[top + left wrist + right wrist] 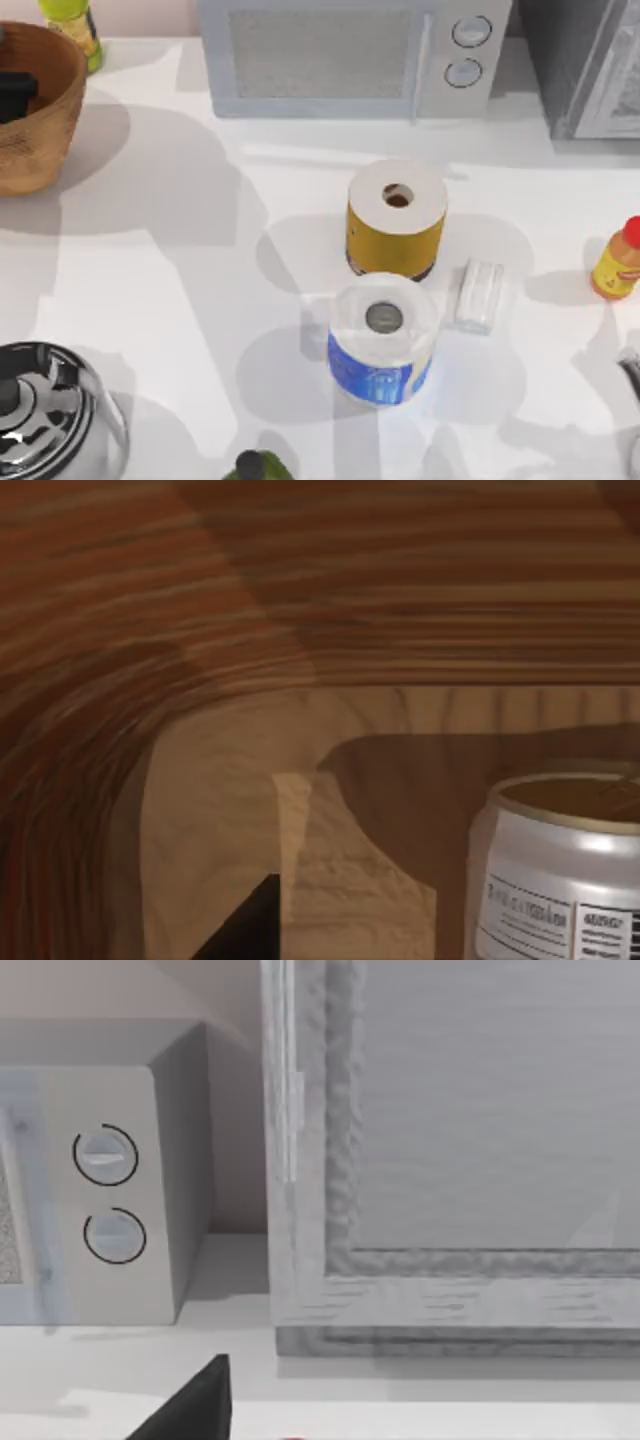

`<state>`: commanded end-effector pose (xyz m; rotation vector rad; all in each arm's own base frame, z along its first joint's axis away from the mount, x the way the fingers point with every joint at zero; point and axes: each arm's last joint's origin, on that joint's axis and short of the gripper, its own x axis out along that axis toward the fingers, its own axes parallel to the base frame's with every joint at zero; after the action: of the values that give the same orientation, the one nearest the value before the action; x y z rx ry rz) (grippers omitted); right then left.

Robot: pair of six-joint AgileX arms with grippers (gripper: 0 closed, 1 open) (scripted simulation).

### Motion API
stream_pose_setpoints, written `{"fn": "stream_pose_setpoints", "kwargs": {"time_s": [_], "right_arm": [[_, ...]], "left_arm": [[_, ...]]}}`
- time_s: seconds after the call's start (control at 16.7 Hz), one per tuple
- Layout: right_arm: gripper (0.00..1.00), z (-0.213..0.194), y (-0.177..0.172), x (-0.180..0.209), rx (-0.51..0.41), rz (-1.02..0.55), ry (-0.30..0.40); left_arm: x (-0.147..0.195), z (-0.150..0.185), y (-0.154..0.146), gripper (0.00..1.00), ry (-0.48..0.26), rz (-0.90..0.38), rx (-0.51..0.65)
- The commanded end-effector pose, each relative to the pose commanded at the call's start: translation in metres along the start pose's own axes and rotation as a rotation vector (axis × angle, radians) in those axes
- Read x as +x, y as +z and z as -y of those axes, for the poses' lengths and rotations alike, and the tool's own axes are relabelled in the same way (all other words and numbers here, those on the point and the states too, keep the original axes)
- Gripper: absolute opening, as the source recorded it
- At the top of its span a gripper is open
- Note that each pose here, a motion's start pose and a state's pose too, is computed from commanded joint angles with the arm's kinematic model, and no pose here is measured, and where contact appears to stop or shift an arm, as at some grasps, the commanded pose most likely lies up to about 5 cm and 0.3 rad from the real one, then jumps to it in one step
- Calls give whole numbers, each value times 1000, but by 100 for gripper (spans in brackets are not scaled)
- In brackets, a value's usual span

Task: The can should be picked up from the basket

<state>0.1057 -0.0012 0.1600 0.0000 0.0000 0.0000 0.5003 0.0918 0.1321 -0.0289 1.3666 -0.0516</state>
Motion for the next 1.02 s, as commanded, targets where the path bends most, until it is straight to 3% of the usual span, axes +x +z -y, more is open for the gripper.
{"fn": "stream_pose_setpoints", "kwargs": {"time_s": [0.48,0.96,1.02], "right_arm": [[100,0,0,0,0,0,0],[100,0,0,0,0,0,0],[100,0,0,0,0,0,0]], "left_arm": [[0,0,0,2,0,0,0],[0,0,0,0,0,0,0],[-19,-1,2,0,17,36,-2]]}}
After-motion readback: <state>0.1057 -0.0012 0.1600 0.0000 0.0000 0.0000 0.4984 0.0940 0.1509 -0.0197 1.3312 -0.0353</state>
